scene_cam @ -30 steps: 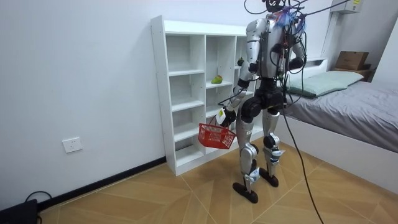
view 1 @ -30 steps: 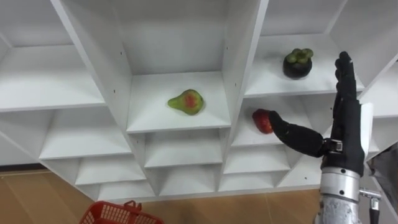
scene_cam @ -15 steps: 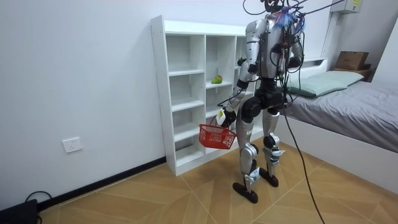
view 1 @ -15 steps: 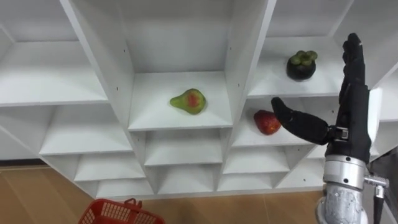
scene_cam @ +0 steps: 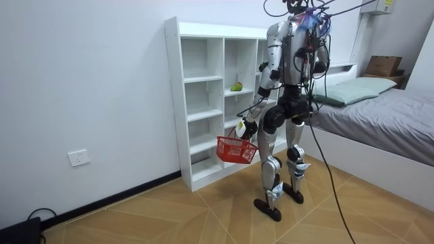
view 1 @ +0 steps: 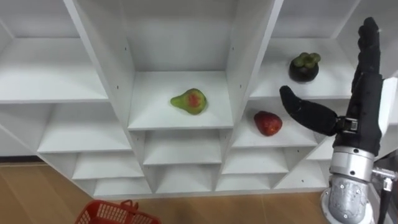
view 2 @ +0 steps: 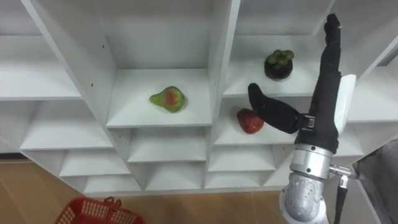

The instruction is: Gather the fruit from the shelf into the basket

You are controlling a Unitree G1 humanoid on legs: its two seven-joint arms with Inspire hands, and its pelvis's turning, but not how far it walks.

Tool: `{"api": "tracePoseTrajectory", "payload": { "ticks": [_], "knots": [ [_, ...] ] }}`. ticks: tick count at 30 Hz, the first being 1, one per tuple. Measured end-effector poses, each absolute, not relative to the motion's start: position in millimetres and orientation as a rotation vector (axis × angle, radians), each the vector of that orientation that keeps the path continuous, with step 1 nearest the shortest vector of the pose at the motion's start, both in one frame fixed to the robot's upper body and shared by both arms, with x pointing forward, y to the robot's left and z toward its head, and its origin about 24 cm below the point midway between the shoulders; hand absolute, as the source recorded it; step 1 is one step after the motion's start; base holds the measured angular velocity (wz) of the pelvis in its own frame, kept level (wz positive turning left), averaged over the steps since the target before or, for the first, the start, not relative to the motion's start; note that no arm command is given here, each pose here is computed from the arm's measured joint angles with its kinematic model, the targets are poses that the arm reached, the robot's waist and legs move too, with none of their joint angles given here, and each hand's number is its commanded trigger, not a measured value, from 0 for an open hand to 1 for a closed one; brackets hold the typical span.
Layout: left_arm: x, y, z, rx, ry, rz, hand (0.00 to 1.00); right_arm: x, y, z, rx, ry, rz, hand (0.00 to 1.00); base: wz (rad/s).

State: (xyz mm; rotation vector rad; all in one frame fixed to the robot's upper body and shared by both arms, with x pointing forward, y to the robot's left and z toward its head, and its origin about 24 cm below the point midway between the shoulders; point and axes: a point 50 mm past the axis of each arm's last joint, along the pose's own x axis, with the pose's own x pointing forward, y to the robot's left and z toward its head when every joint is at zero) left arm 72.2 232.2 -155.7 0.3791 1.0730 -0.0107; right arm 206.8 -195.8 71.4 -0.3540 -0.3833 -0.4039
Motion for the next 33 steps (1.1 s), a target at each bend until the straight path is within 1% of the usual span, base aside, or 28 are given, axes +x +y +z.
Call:
{"api": "tracePoseTrajectory", "payload": {
  "ticks": [7, 10, 19, 29, 33],
  "knots": [
    [70.6, 234.8, -155.7, 0.380, 1.084, 0.009, 1.00, 210.9, -215.9, 79.8, -0.397, -0.405, -0.458, 0.00, 0.00],
    [69.8, 237.1, -155.4, 0.384, 1.087, 0.026, 1.00, 211.2, -221.4, 77.6, -0.407, -0.388, -0.470, 0.00, 0.00],
    [65.8, 240.2, -155.7, 0.388, 1.108, 0.046, 1.00, 213.1, -223.7, 68.6, -0.406, -0.327, -0.440, 0.00, 0.00],
    [74.2, 239.0, -153.6, 0.418, 1.086, 0.025, 1.00, 226.0, -222.0, 69.7, -0.416, -0.323, -0.406, 0.00, 0.00],
    [79.2, 235.2, -152.8, 0.410, 1.065, 0.020, 1.00, 229.5, -223.3, 61.4, -0.428, -0.284, -0.402, 0.00, 0.01]
  ]
}}
